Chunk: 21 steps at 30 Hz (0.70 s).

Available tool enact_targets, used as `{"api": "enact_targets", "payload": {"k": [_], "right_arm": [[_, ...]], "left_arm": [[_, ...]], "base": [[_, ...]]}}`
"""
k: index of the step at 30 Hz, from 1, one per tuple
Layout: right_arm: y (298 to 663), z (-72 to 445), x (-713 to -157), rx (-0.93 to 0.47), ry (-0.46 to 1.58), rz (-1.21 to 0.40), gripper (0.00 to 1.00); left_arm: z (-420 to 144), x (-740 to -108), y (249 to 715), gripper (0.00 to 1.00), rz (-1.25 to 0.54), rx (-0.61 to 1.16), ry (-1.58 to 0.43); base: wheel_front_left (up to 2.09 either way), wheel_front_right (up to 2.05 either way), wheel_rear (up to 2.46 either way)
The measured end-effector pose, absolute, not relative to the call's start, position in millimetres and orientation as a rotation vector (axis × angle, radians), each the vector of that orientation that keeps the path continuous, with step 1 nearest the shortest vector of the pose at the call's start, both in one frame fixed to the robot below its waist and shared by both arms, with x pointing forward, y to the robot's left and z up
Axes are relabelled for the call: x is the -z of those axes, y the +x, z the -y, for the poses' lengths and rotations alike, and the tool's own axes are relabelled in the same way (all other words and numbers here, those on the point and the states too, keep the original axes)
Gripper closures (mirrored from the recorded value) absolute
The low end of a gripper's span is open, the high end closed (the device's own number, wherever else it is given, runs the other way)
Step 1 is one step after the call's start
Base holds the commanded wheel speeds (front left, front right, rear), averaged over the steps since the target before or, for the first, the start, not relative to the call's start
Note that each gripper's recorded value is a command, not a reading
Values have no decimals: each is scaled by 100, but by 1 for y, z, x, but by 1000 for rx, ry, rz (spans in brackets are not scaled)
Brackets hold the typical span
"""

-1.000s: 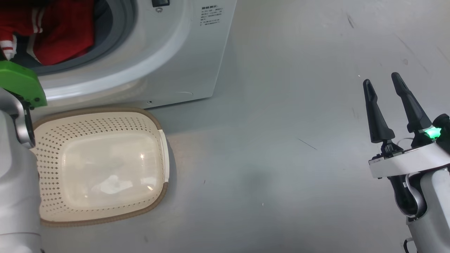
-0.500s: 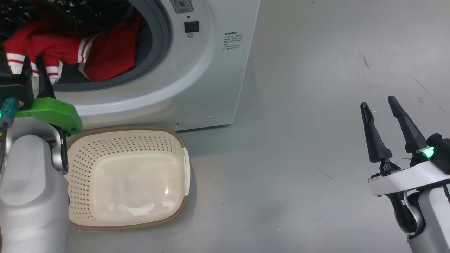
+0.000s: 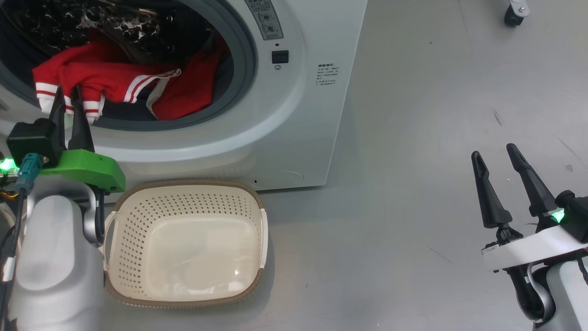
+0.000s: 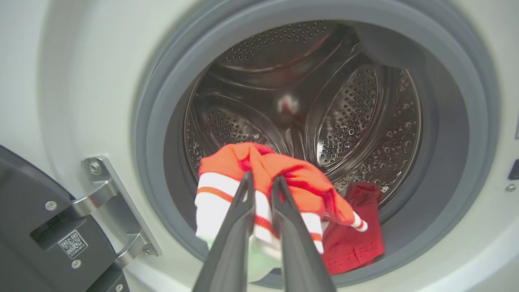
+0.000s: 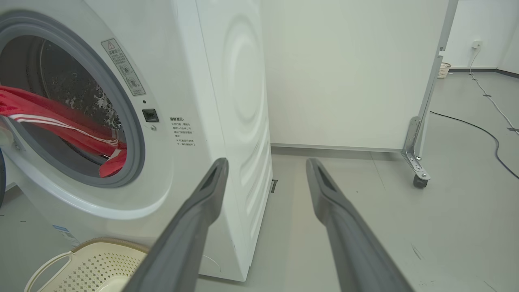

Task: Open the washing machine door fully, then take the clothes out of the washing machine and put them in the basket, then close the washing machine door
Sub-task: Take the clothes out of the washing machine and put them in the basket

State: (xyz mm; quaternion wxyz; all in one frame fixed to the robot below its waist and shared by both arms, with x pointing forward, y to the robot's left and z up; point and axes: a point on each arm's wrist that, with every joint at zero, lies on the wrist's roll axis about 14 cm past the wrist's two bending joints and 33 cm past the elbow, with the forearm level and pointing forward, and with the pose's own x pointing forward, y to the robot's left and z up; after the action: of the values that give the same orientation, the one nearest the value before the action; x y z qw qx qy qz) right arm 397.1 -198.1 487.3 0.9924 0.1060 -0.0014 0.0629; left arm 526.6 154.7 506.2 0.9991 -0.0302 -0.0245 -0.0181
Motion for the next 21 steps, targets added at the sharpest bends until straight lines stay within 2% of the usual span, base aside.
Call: {"api": "enact_targets", "payload": {"k": [5,13,21], "right_arm": [[394,198,-493,-123,219,19,0],[392,188,-499,-149,223,38,0],[389,181,-498,-165,224,31,0]], "left_arm": [[-151,-533,518,100,125,56,-70],[-149,-608,506,100,348,86,-65],[-151,-615,488,100,386,87,-62]], "base": [[0,0,0],[0,0,0],[0,0,0]]}}
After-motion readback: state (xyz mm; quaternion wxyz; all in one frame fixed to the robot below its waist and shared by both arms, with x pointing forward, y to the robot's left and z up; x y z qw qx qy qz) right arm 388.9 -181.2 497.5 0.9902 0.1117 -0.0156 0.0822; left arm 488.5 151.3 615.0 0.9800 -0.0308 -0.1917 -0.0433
